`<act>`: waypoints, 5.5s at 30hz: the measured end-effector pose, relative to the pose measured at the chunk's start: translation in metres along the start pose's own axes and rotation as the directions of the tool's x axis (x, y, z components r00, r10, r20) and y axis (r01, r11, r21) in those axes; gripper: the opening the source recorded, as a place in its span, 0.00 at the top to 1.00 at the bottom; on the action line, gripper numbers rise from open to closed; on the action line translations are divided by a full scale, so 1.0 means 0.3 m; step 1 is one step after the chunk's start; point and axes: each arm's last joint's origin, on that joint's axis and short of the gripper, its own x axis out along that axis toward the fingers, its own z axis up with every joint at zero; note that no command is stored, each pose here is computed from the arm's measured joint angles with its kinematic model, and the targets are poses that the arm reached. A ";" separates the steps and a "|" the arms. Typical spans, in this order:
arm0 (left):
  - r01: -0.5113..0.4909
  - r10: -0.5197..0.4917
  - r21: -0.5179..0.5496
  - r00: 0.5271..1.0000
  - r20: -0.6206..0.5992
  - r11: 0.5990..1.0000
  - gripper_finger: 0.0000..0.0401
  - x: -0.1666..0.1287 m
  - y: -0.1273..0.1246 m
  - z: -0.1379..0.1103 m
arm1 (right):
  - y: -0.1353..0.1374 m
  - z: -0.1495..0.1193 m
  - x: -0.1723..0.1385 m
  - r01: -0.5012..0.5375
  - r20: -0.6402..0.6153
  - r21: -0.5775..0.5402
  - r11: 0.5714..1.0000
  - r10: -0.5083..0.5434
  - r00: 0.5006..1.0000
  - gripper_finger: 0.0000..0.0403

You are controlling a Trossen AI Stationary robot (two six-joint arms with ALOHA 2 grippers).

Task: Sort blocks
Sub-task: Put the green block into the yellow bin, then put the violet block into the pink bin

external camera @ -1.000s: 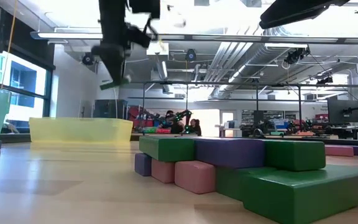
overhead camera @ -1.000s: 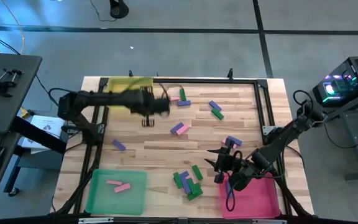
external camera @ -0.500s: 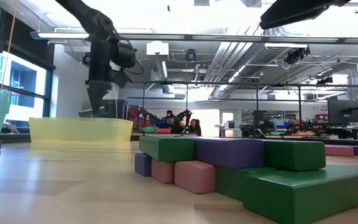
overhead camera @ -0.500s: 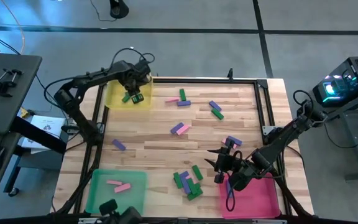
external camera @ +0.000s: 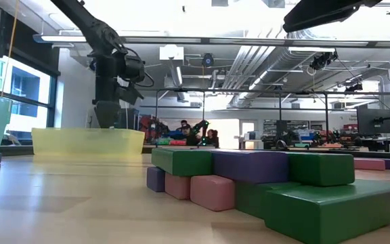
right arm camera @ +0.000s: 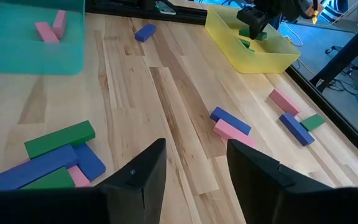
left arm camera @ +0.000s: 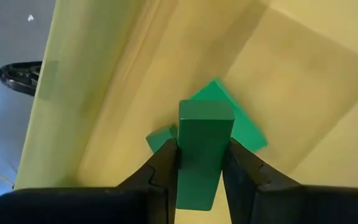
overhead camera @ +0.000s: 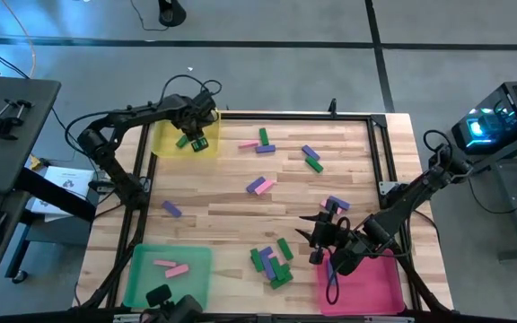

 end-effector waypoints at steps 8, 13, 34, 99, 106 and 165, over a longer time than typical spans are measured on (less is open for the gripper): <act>0.003 -0.003 -0.001 1.000 0.006 1.000 0.62 0.021 -0.009 -0.008 | 0.000 0.000 0.000 0.000 0.000 0.000 1.000 0.000 1.000 0.62; -0.027 0.027 -0.039 1.000 -0.015 0.999 0.51 0.014 -0.006 -0.008 | 0.000 0.000 0.000 0.000 0.000 0.000 1.000 0.000 1.000 0.62; -0.123 0.128 -0.037 0.972 0.198 0.992 0.57 -0.353 -0.311 -0.018 | 0.013 -0.013 0.016 0.008 -0.010 0.037 0.999 -0.008 1.000 0.62; 0.207 -0.326 0.258 0.445 0.834 0.944 0.59 -0.312 -0.982 -0.304 | 0.163 0.058 0.572 -0.591 -0.495 -0.285 0.755 0.412 0.765 0.25; 0.208 -0.326 0.258 0.445 0.834 0.944 0.59 -0.312 -0.982 -0.304 | 0.065 0.052 0.635 -0.427 -0.529 -0.179 0.886 0.280 0.801 0.25; 0.220 -0.325 0.249 0.447 0.833 0.943 0.59 -0.310 -0.983 -0.303 | 0.259 -0.089 -0.216 -0.134 -0.309 0.523 0.842 0.333 0.891 0.82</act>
